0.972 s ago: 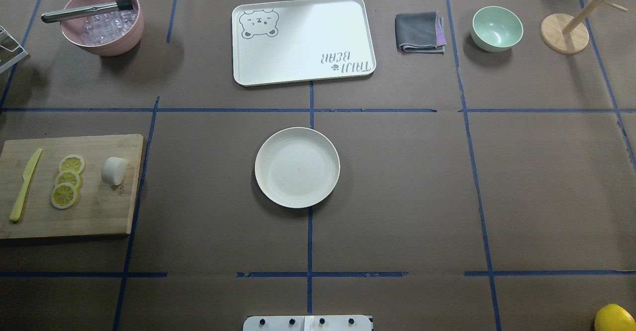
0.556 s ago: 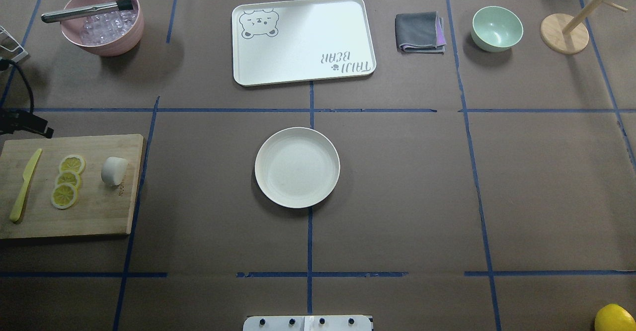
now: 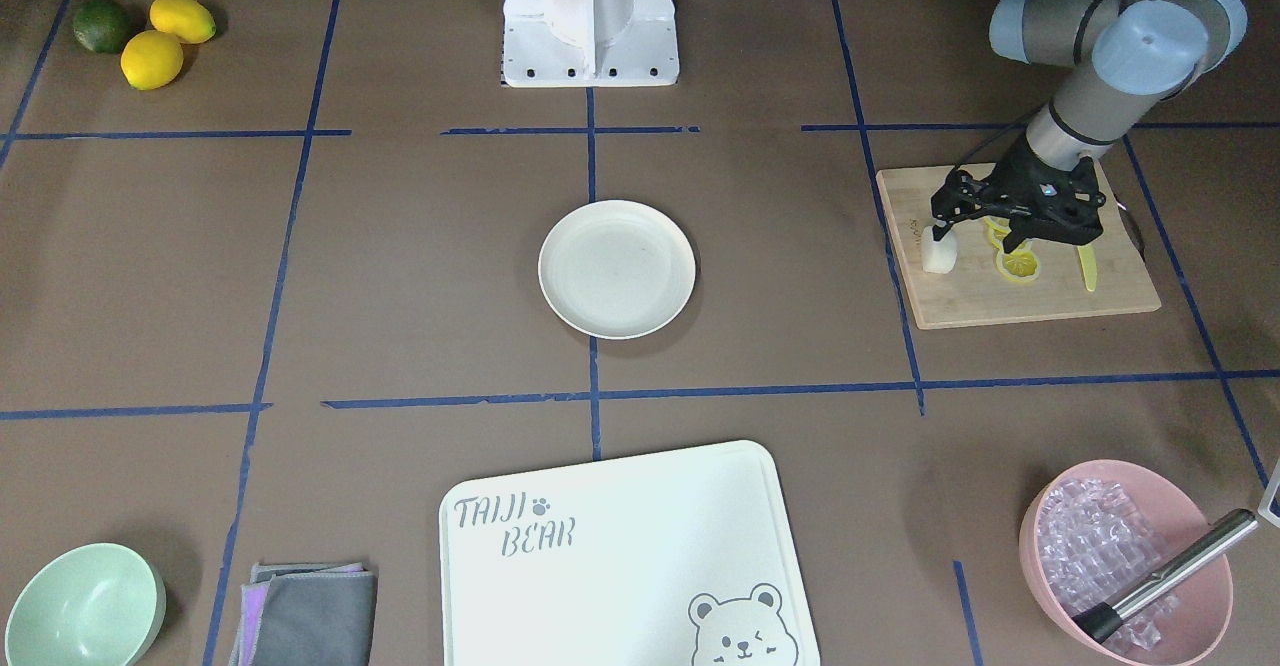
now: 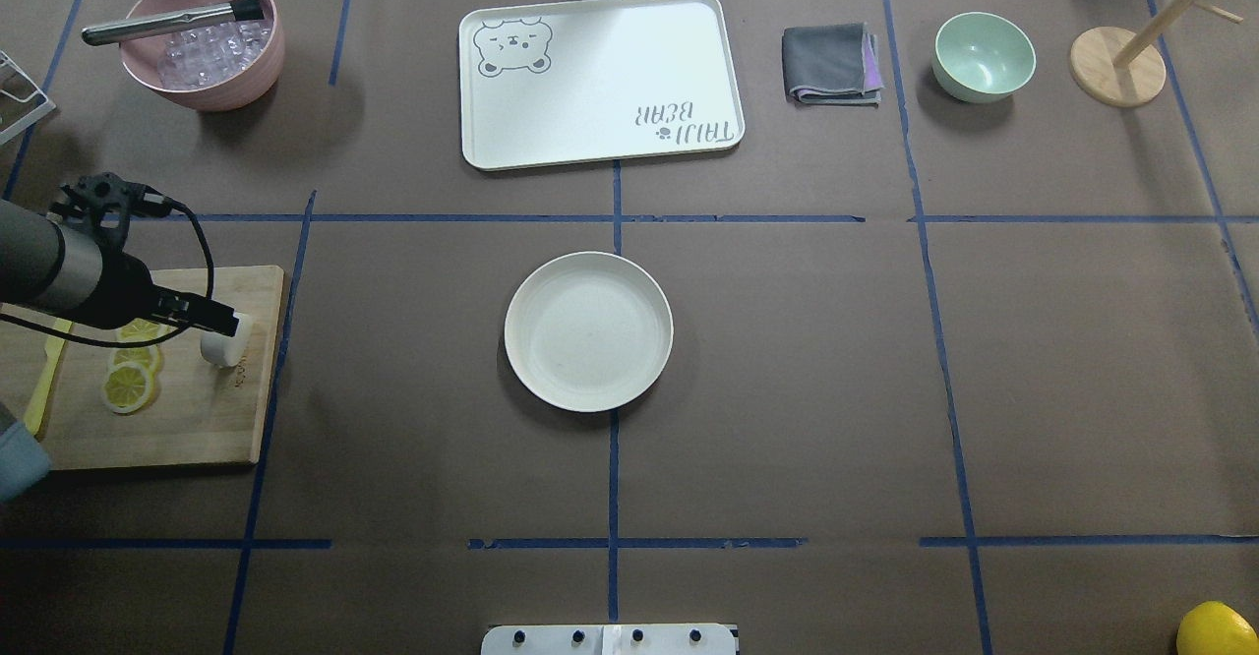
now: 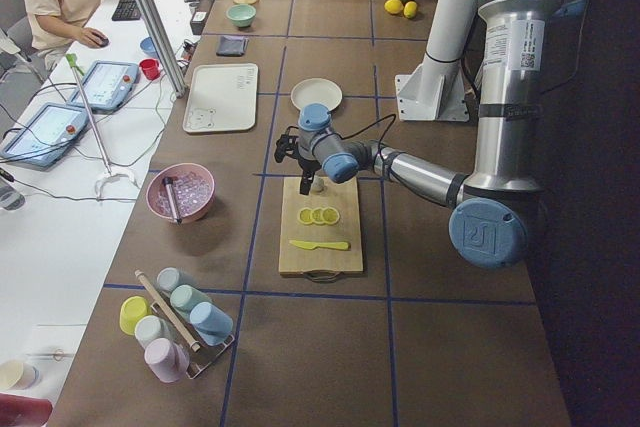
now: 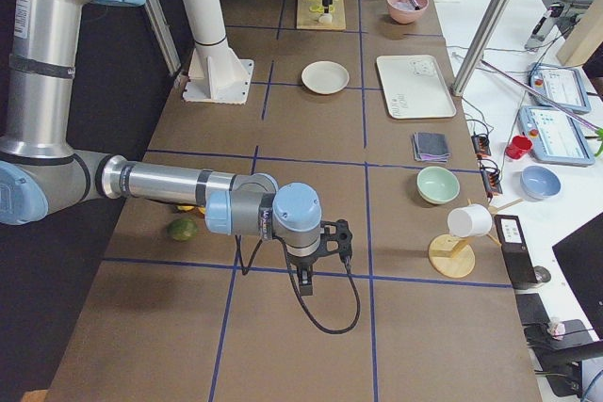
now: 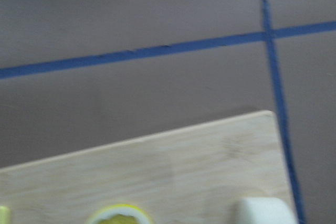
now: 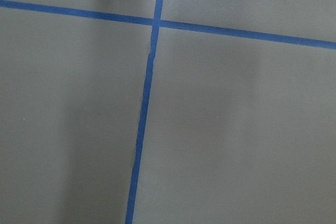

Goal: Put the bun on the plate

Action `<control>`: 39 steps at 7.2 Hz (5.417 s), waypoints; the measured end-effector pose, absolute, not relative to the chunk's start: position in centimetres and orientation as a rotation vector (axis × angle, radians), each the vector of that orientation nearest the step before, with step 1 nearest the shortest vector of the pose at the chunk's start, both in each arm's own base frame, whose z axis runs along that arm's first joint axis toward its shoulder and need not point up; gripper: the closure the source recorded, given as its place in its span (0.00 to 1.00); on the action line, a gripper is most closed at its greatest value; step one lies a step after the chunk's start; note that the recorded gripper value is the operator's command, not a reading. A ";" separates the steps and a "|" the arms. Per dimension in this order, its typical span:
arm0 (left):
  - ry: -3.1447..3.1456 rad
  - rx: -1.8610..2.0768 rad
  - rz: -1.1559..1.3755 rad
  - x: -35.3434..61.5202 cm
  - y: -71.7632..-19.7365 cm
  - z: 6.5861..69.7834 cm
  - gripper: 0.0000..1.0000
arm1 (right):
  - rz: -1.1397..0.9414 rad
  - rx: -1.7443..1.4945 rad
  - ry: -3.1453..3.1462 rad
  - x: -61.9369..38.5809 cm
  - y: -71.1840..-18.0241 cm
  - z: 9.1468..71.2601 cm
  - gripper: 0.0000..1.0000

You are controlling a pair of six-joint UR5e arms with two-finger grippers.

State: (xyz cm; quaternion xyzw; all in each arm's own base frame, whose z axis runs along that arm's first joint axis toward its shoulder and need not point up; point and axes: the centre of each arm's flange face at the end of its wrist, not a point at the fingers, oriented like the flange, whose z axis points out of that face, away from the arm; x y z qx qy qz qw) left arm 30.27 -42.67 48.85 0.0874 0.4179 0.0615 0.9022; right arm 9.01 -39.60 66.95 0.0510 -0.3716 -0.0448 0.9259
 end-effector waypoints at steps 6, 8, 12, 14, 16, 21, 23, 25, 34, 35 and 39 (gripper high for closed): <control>0.827 0.193 0.142 33.1 -40.9 49.1 0.69 | -0.096 0.110 -0.762 9.0 -39.6 66.7 0.01; 0.837 0.203 0.141 33.2 -41.2 47.8 0.69 | -0.096 0.111 -0.763 9.0 -39.6 66.6 0.01; 0.831 0.110 0.021 42.2 -44.3 30.5 0.68 | -0.097 0.112 -0.763 9.0 -39.5 66.6 0.01; 0.843 0.074 -0.094 51.7 -42.7 21.5 0.67 | -0.095 0.110 -0.762 9.0 -39.5 66.7 0.01; 0.833 0.068 -0.141 59.2 -41.2 17.5 0.60 | -0.095 0.110 -0.761 9.0 -39.6 66.7 0.01; 0.827 0.067 -0.122 63.4 -40.4 17.6 0.00 | -0.095 0.111 -0.761 9.0 -39.6 66.7 0.01; 0.841 0.081 -0.109 62.6 -40.7 17.0 0.00 | -0.095 0.110 -0.761 9.0 -39.5 66.7 0.01; 0.819 0.080 -0.044 58.8 -42.9 18.1 0.00 | -0.094 0.107 -0.762 9.0 -39.5 66.8 0.01; 0.759 0.008 0.297 0.9 -53.0 53.5 0.00 | -0.093 0.106 -0.762 9.0 -39.5 66.9 0.01; 0.771 -0.029 0.255 -1.8 -50.9 57.7 0.00 | -0.093 0.107 -0.762 9.0 -39.6 66.8 0.01; 0.779 -0.051 0.216 -3.5 -48.4 61.6 0.00 | -0.094 0.110 -0.761 9.0 -39.6 66.7 0.01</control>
